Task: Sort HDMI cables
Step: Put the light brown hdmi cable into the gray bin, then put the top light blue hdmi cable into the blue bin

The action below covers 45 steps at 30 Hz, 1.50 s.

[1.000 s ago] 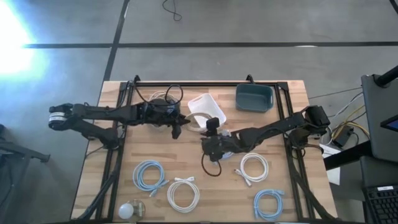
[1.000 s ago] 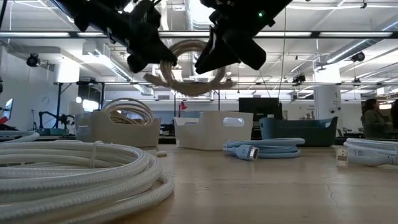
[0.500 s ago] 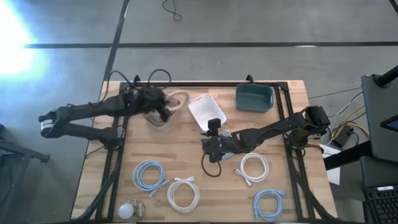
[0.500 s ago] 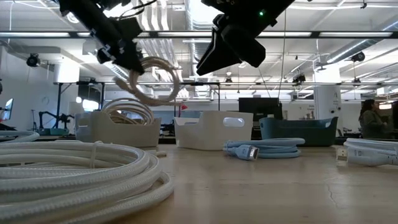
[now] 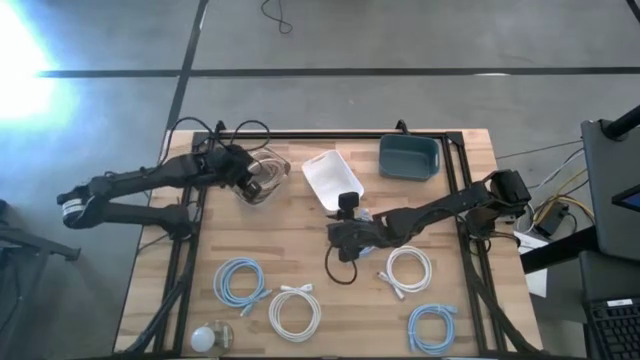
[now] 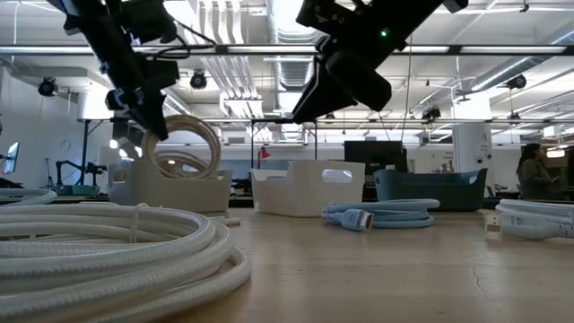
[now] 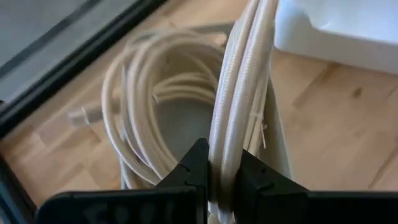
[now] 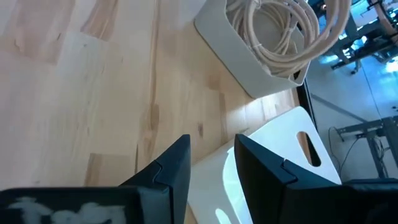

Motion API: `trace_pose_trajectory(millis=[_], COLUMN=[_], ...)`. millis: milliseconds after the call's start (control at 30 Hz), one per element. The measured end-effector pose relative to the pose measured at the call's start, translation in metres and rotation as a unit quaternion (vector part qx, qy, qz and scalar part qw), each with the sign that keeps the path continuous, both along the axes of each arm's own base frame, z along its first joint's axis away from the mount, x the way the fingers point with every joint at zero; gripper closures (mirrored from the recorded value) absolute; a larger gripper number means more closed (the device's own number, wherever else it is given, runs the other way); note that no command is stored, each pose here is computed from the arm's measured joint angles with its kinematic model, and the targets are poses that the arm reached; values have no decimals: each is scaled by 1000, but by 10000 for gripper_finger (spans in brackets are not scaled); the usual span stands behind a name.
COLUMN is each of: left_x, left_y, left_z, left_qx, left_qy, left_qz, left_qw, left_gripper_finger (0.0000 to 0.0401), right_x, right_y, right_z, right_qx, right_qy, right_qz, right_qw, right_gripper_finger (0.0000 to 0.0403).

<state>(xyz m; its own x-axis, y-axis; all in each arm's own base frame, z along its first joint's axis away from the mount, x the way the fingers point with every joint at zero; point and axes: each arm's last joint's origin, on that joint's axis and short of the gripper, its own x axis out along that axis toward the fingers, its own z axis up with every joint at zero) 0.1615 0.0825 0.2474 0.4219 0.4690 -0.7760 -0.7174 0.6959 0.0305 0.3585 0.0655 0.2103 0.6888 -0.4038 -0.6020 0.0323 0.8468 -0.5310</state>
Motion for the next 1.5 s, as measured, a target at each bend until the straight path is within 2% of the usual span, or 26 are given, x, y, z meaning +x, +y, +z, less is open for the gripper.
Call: trace_pose_trajectory(millis=[100,200,333,567,800,1033,1133,1267,1400,1500], left_x=[-2,-4,-5,-6,-11,-11,-9,-4,2,5], left_y=[-1,0,1,2,2,0,-2,-3,-3,-2], left_z=[-12,-18,-20,-19,3,30,36,37,38,38], left_qx=[-7,10,38,57,82,90,86,61,43,49], left_qy=[11,25,40,60,92,46,12,-25,-49,-54], left_qz=[3,14,30,29,52,48,36,3,-21,-29], left_qw=[1000,1000,998,996,991,994,996,998,998,997], left_gripper_finger=[368,358,332,274,231,224,224,225,225,224], right_x=[0,0,0,0,0,0,-4,-9,-12,-14], right_y=[0,0,0,0,0,0,-1,-4,-2,4], right_z=[-1,-1,-1,0,0,-1,-2,-2,-5,-9], right_qx=[-1,-1,-2,-14,-17,-2,27,122,226,298], right_qy=[1,0,1,7,9,2,12,44,62,74], right_qz=[1,1,2,13,15,2,-13,-38,-61,-67], right_qw=[1000,1000,1000,1000,1000,1000,999,991,970,949], right_gripper_finger=[278,275,276,282,274,275,275,276,280,284])
